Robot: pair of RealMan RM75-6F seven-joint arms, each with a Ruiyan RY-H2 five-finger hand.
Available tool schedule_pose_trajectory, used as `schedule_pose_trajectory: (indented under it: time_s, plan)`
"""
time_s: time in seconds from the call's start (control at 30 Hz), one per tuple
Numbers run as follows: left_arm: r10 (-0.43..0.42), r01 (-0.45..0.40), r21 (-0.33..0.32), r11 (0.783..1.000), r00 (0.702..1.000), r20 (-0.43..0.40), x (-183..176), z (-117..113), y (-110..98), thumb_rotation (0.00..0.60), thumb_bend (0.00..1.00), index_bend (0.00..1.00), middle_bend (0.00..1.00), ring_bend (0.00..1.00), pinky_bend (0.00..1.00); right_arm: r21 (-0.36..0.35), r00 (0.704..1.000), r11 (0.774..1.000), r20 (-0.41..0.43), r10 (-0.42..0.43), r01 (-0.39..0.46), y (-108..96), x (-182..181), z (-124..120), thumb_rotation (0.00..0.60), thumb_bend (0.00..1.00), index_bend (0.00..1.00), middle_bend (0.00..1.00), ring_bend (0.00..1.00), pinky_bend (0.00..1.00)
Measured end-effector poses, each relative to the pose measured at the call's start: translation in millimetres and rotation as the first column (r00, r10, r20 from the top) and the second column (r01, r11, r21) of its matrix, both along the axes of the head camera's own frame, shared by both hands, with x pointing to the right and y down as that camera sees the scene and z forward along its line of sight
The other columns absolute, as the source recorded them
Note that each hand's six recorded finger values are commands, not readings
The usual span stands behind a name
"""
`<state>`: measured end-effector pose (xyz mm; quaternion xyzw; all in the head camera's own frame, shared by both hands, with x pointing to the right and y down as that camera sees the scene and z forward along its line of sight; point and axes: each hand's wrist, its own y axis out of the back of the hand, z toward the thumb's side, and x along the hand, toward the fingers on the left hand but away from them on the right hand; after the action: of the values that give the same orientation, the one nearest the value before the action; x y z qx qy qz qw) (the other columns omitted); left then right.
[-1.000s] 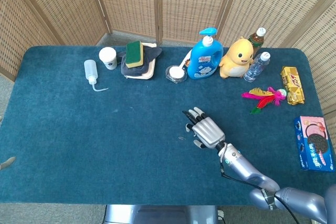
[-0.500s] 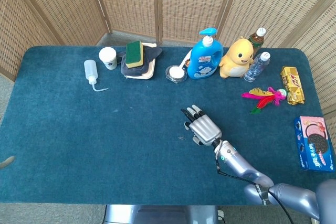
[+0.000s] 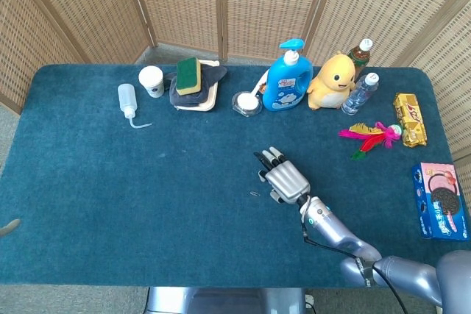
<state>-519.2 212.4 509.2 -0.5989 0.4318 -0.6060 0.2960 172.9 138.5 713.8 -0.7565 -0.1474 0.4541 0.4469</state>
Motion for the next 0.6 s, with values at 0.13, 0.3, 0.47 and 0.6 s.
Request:
schedule_pose_trajectory:
  time_s: [0.13,0.3,0.47,0.6]
  plan:
    - [0.003,-0.003,-0.003,1.000,1.000,0.000,0.6,0.8,0.4,0.600,0.22,0.00,0.00,0.00,0.00,0.016,1.000,1.000,0.001,0.002,-0.002,-2.1,0.1,1.7,0.600,0.34,0.42,0.00,0.00,0.03]
    - [0.000,0.000,-0.005,1.000,1.000,0.002,0.1,1.3,0.2,0.600,0.22,0.00,0.00,0.00,0.00,0.030,1.000,1.000,-0.002,0.002,-0.002,-4.0,0.9,4.2,0.600,0.34,0.41,0.00,0.00,0.03]
    - [-0.001,0.001,-0.009,1.000,1.000,0.001,0.2,2.5,0.0,0.600,0.22,0.00,0.00,0.00,0.00,0.031,1.000,0.999,0.007,0.012,-0.013,-5.9,1.1,5.6,0.600,0.34,0.41,0.00,0.00,0.04]
    - [-0.001,0.001,-0.008,1.000,1.000,0.000,0.0,2.2,0.0,0.600,0.22,0.00,0.00,0.00,0.00,0.050,1.000,0.998,0.012,0.021,-0.022,-9.4,1.1,4.1,0.600,0.35,0.42,0.00,0.00,0.05]
